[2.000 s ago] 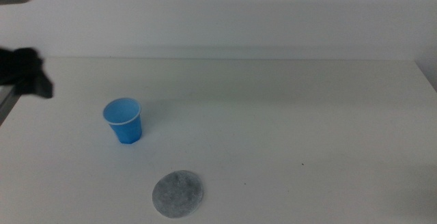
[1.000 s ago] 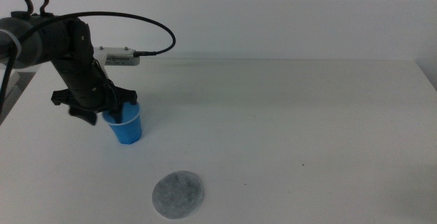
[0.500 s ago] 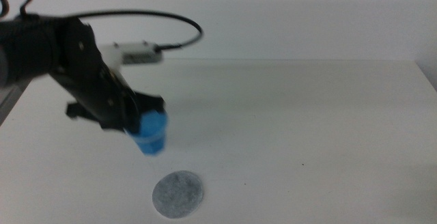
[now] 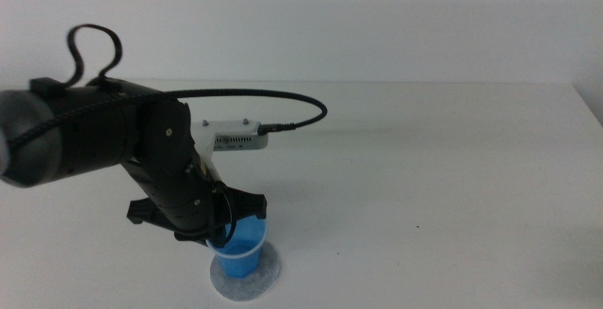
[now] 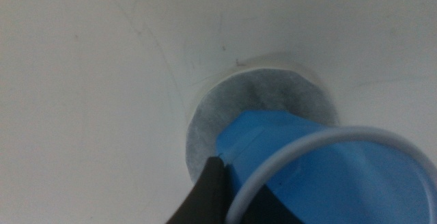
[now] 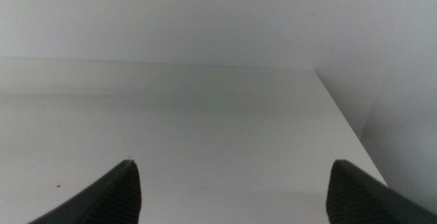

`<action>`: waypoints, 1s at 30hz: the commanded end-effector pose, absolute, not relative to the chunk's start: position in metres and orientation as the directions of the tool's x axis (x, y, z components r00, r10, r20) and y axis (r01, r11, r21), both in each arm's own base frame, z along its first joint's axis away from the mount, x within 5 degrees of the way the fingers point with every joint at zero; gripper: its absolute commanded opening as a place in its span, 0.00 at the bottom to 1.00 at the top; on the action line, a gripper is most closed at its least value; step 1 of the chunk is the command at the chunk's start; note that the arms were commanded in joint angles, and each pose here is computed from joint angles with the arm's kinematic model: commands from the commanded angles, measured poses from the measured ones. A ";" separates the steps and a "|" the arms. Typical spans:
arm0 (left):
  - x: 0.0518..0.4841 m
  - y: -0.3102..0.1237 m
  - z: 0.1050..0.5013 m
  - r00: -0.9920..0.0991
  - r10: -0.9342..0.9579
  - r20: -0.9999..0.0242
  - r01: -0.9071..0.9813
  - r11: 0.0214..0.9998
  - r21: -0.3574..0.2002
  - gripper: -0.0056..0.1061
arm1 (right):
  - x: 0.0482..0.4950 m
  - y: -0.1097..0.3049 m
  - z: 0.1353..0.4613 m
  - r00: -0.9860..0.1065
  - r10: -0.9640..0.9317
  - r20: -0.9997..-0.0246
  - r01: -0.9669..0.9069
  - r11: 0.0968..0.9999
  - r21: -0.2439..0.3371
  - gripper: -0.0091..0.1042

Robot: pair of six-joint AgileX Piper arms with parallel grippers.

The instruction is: Place an empty cup on a cup mat.

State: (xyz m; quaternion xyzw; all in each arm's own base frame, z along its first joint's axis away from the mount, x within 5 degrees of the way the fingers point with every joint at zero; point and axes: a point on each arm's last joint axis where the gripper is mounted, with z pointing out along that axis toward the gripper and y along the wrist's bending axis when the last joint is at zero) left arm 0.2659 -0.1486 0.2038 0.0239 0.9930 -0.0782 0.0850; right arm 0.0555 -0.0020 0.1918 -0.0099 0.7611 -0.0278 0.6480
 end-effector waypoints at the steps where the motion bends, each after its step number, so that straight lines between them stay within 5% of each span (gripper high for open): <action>1: 0.266 -0.152 0.198 -0.987 0.030 -0.157 0.054 0.986 -0.155 0.03 | 0.055 -0.002 0.192 -0.152 -0.062 -0.986 0.019 0.998 -0.066 0.90; 10: 0.269 -0.157 0.190 -0.984 0.073 -0.161 0.102 0.978 -0.180 0.13 | 0.055 -0.002 0.192 -0.152 -0.062 -0.986 0.019 0.998 -0.066 0.90; 13: 0.269 -0.154 0.198 -0.985 0.071 -0.158 0.100 0.978 -0.182 0.32 | 0.055 -0.002 0.192 -0.152 -0.062 -0.986 0.019 0.998 -0.066 0.90; 19: 0.257 -0.139 0.231 -0.973 0.190 -0.128 0.204 0.973 -0.107 0.90 | 0.055 -0.002 0.192 -0.152 -0.062 -0.986 0.019 0.998 -0.066 0.90; 26: 0.206 -0.090 0.311 -0.953 0.193 -0.233 0.216 0.973 -0.078 0.89 | 0.055 -0.002 0.192 -0.152 -0.062 -0.986 0.019 0.998 -0.066 0.90; 30: 0.166 -0.061 0.349 -0.871 0.228 -0.434 0.248 0.969 0.012 0.89 | 0.055 -0.002 0.192 -0.152 -0.062 -0.986 0.019 0.998 -0.066 0.90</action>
